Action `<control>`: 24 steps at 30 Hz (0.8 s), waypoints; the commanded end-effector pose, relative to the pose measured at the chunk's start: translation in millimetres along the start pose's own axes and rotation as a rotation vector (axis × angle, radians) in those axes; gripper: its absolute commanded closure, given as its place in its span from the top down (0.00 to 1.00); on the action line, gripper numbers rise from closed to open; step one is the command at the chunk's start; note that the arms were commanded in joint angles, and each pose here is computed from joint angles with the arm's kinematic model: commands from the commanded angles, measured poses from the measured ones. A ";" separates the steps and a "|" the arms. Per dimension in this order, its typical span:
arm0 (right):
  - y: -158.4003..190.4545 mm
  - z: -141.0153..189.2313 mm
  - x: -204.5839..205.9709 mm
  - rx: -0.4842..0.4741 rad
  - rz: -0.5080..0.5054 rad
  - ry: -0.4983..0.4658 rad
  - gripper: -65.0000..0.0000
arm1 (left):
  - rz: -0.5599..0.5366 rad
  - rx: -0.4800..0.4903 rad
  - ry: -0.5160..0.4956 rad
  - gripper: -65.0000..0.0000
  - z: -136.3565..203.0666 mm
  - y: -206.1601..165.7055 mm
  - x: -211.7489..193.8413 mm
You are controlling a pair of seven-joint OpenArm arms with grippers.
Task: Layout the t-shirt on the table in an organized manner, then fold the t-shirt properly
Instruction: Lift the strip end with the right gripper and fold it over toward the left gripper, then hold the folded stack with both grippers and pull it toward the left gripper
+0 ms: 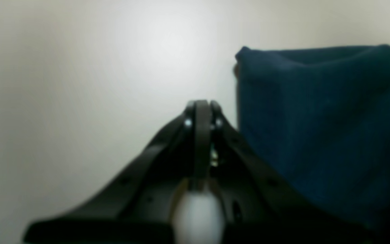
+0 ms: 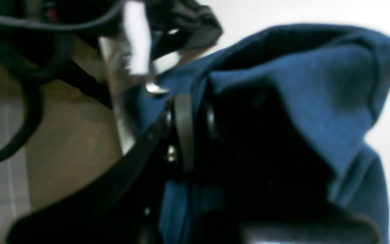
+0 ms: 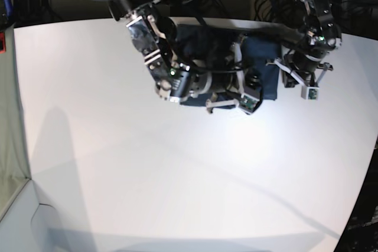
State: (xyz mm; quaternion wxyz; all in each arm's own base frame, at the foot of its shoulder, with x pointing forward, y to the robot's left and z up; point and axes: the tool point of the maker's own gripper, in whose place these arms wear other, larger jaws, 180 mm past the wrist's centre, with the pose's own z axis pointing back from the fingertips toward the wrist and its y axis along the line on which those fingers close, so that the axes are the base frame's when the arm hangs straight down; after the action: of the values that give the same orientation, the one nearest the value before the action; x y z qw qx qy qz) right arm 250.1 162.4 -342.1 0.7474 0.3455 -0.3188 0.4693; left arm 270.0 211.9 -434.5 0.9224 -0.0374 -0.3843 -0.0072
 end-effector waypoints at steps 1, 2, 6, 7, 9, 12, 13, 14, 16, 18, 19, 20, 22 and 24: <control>1.6 0.5 27.3 0.032 -0.009 -0.091 0.00 | -0.016 0.007 0.069 0.00 1.1 1.8 -15.7; 1.2 -1.0 30.4 0.052 -0.025 -0.104 0.00 | -0.018 0.008 0.069 0.00 1.1 1.9 -15.8; 0.2 -5.9 33.6 0.100 -0.076 -0.127 0.00 | -0.018 0.008 0.061 0.00 1.5 1.6 -12.6; 0.0 -6.7 34.6 0.106 -0.086 -0.137 0.00 | -0.019 0.008 0.060 0.00 1.6 1.6 -12.1; -1.0 -9.8 31.6 0.112 -0.104 -0.138 0.00 | -0.019 0.008 0.060 0.00 1.6 1.6 -12.1; -5.2 -13.3 29.3 0.113 -0.118 -0.136 0.09 | -0.019 0.008 0.060 0.00 1.6 1.6 -12.1; -6.1 -14.2 28.2 0.114 -0.122 -0.133 0.13 | -0.019 0.008 0.060 0.00 1.6 1.6 -12.1; -8.5 -14.2 30.7 0.112 -0.121 -0.139 0.19 | -0.019 0.008 0.060 0.00 1.6 1.6 -12.1; -10.5 -14.0 32.4 0.109 -0.117 -0.141 0.28 | -0.018 0.008 0.061 0.00 1.5 1.6 -12.6; -10.2 -12.1 35.5 0.109 -0.109 -0.145 0.39 | -0.016 0.007 0.065 0.00 1.0 1.6 -14.2; -8.8 -9.6 41.0 0.113 -0.104 -0.162 0.44 | -0.015 0.006 0.066 0.00 0.5 1.6 -14.5; -4.6 -5.8 49.2 0.125 -0.102 -0.192 0.49 | -0.015 0.006 0.066 0.00 0.5 1.6 -14.5; 6.8 8.4 72.7 0.143 -0.074 -0.276 0.54 | -0.016 0.007 0.065 0.00 0.7 1.6 -14.0; 16.1 22.4 87.5 0.139 -0.048 -0.342 0.54 | -0.016 0.010 0.059 0.00 1.6 2.7 -11.9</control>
State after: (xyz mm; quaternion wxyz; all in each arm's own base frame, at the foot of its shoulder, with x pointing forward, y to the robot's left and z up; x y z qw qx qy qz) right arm 261.3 186.7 -271.9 0.6857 0.4670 -0.3830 0.4062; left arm 270.3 211.7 -434.2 0.9220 -0.0389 -0.3852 -0.0062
